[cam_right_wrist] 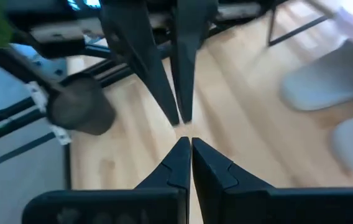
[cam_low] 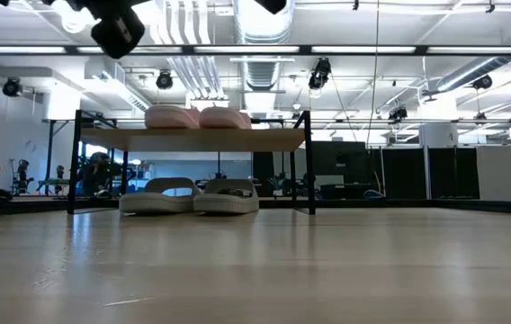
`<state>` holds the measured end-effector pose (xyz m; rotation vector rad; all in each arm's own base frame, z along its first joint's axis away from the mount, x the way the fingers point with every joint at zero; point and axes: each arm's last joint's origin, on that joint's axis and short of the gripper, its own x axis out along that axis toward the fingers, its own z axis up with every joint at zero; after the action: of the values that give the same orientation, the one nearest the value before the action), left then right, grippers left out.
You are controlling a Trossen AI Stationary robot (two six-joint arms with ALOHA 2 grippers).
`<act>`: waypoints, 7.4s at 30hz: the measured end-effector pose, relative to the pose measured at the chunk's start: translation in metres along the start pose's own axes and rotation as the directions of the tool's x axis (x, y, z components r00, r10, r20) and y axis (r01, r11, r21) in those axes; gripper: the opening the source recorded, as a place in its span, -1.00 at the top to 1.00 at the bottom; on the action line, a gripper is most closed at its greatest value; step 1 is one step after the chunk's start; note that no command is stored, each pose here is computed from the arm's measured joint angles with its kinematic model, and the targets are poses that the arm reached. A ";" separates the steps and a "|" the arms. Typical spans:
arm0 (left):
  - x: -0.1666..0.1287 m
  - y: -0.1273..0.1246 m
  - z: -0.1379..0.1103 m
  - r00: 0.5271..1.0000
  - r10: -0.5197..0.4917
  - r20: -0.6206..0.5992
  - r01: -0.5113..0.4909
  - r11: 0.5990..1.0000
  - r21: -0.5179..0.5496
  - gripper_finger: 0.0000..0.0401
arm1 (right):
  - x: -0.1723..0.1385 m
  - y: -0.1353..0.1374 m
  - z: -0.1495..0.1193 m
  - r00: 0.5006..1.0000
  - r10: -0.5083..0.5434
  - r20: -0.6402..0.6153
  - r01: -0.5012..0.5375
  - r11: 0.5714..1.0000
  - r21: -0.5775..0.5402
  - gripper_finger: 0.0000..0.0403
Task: Pick and place slides into the shelf
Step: Return to Home Position
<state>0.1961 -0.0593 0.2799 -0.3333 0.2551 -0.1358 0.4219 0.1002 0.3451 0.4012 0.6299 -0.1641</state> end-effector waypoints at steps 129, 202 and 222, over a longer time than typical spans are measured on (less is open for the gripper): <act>-0.090 0.069 -0.103 0.924 0.301 0.236 -0.291 0.954 -0.075 1.00 | -0.166 -0.205 -0.218 0.649 0.583 0.489 -0.593 0.790 -0.156 0.96; -0.088 0.069 -0.103 0.921 0.305 0.244 -0.330 0.941 0.069 1.00 | -0.162 -0.217 -0.257 0.642 0.499 0.582 -0.307 0.863 -0.400 0.96; -0.088 0.069 -0.103 0.921 0.305 0.244 -0.330 0.941 0.069 1.00 | -0.162 -0.217 -0.257 0.642 0.499 0.582 -0.307 0.863 -0.400 0.96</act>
<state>0.0901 -0.0107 0.1816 -0.1922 0.0687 0.2102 0.0956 0.0135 0.1855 0.1849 -0.1819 0.2165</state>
